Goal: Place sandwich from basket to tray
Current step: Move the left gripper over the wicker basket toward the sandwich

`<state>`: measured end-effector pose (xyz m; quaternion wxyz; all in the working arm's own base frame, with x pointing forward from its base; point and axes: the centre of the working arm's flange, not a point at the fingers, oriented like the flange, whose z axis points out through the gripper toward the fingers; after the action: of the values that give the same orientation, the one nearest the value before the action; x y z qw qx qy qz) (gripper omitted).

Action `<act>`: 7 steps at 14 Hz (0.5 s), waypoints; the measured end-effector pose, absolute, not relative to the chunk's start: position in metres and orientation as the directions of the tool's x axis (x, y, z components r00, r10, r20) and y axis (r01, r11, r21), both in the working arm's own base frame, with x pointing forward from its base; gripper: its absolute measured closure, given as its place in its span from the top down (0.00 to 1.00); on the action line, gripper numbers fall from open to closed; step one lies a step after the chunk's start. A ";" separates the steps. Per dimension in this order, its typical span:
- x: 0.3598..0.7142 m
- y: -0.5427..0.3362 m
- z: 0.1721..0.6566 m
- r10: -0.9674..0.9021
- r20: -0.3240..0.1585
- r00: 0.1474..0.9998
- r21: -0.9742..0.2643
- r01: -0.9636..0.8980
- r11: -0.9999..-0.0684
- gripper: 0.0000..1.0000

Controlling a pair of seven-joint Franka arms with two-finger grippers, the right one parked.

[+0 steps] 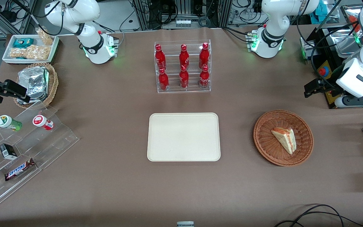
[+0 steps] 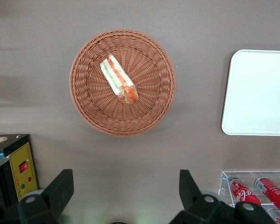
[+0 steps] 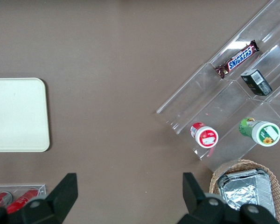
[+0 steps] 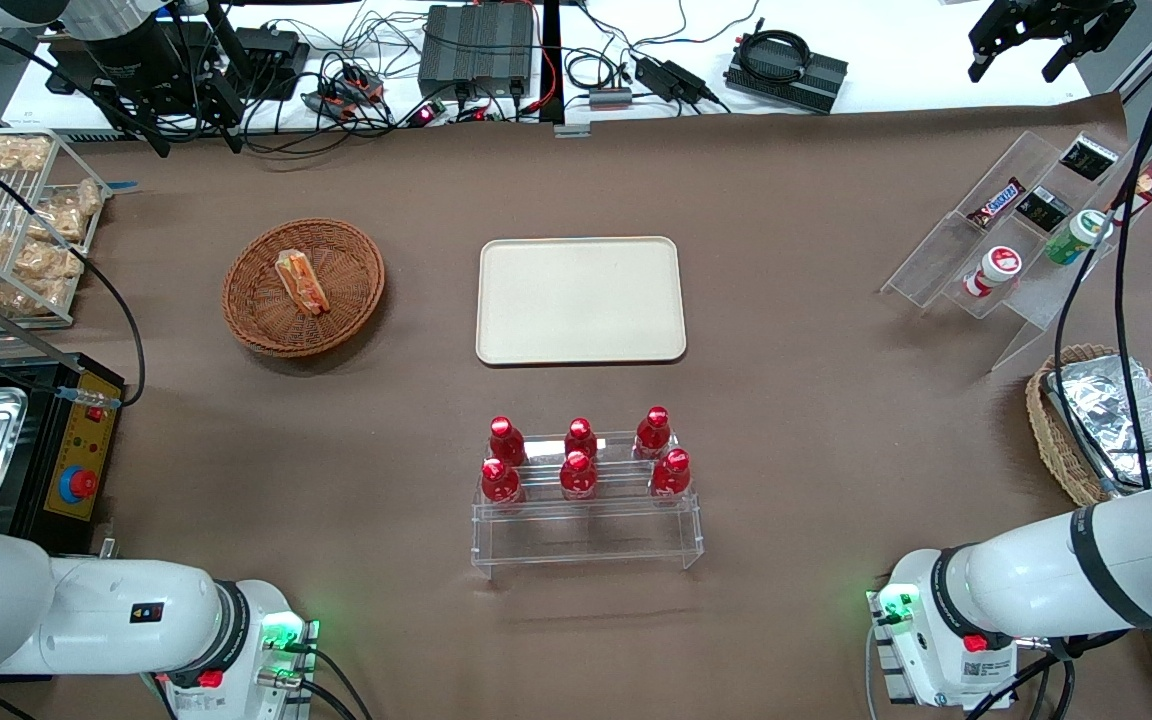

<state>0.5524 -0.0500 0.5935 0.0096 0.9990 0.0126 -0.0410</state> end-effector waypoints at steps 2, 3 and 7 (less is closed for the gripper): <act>0.552 -0.050 0.594 0.024 -0.082 0.996 0.018 0.026 -0.999 1.00; 0.552 -0.050 0.594 0.024 -0.082 0.996 0.018 0.026 -0.999 1.00; 0.551 -0.050 0.592 0.024 -0.098 0.995 0.016 0.026 -1.000 1.00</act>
<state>0.5507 -0.0499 0.5921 0.0088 0.9987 0.0125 -0.0489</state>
